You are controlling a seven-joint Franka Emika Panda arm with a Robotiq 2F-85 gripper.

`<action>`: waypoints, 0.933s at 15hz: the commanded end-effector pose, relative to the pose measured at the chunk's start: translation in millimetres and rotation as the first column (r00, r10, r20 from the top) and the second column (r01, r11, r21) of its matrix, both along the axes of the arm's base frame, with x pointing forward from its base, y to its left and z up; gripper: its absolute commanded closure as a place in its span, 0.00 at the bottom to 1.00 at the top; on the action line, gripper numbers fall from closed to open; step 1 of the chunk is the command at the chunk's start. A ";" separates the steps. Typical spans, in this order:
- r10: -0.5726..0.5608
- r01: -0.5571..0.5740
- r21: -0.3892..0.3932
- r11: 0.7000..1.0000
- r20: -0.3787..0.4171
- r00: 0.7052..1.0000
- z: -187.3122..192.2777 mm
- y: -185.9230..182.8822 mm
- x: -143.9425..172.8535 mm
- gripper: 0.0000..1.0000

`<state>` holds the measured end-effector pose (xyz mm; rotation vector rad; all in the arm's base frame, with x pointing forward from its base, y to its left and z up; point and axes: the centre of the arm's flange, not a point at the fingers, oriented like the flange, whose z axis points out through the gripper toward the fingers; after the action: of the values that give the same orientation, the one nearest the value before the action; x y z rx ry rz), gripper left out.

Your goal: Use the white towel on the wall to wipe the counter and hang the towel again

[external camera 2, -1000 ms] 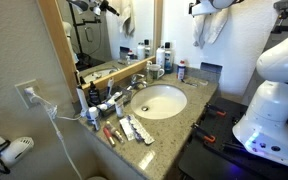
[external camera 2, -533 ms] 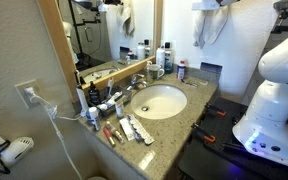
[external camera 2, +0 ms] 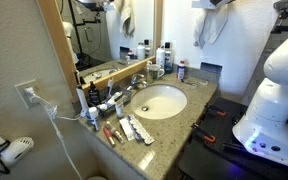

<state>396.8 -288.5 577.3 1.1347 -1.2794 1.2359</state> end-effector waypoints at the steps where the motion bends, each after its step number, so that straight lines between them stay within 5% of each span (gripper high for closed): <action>1: -0.056 0.057 -0.060 0.997 0.018 0.998 0.1 -14.1 9.2 0.03; 2: -0.066 0.067 -0.068 0.995 0.014 0.998 -0.8 -15.7 9.1 0.26; 4: -0.077 0.077 -0.077 0.994 0.004 0.997 -2.5 -17.1 9.4 0.32; 12: -0.067 0.066 -0.079 0.995 -0.013 0.998 -8.4 -6.1 20.3 0.95; 14: -0.060 0.058 -0.077 0.995 -0.012 0.998 -7.4 -1.4 23.4 1.00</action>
<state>411.5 -292.2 567.3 1.0747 -1.2414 1.2064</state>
